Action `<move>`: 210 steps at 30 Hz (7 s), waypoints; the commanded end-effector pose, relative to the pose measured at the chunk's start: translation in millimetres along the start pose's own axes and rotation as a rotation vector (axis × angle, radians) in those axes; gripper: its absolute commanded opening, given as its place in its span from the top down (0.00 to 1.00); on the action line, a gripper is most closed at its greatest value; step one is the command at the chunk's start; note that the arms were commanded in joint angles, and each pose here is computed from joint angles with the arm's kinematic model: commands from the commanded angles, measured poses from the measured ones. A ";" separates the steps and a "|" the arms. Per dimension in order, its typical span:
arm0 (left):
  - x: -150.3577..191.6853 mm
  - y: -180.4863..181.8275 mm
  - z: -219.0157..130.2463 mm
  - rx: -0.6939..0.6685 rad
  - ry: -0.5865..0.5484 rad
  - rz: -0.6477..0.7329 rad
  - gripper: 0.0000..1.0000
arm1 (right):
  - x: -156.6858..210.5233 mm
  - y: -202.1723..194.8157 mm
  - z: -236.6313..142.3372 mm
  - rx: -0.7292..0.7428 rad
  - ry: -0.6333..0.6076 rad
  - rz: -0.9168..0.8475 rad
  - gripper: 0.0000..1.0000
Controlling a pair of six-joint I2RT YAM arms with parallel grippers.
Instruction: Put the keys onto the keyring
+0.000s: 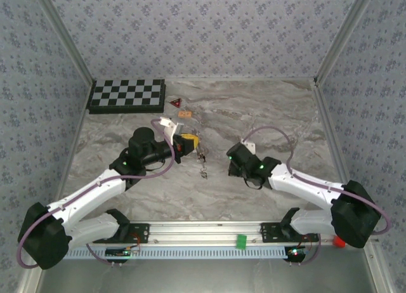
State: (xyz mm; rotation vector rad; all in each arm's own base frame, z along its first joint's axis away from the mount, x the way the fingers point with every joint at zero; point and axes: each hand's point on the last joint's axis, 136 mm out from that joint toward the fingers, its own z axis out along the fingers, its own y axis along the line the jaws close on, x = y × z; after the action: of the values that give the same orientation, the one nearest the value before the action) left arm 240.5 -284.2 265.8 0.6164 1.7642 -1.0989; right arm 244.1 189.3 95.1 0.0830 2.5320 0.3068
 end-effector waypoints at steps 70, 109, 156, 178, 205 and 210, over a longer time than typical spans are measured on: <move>-17.0 -7.9 -2.0 0.021 -0.073 0.019 1.00 | 66.2 8.8 -6.0 -0.291 -0.324 -0.339 0.67; -16.6 -8.6 -3.0 0.022 -0.071 0.024 1.00 | 87.1 9.9 27.4 -0.185 -0.252 -0.429 0.95; -18.1 -11.7 -5.6 0.034 -0.074 0.026 1.00 | 112.0 -10.2 14.7 -0.009 1.050 -0.417 1.00; -17.4 -10.9 -3.3 0.036 -0.071 0.019 1.00 | 69.3 0.5 8.5 -0.111 0.618 -0.371 0.66; -14.7 -9.8 -0.2 0.038 -0.063 0.013 1.00 | 85.6 4.8 -6.1 -0.395 -0.269 -0.448 0.69; -14.6 -9.7 0.1 0.039 -0.063 0.011 1.00 | 87.5 0.6 -3.8 -0.377 -0.286 -0.442 0.72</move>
State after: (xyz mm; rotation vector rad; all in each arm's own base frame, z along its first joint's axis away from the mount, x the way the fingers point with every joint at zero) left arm 241.4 -283.4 261.6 0.6010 1.7655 -1.1007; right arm 163.2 202.4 44.9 -0.5718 2.1430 0.5641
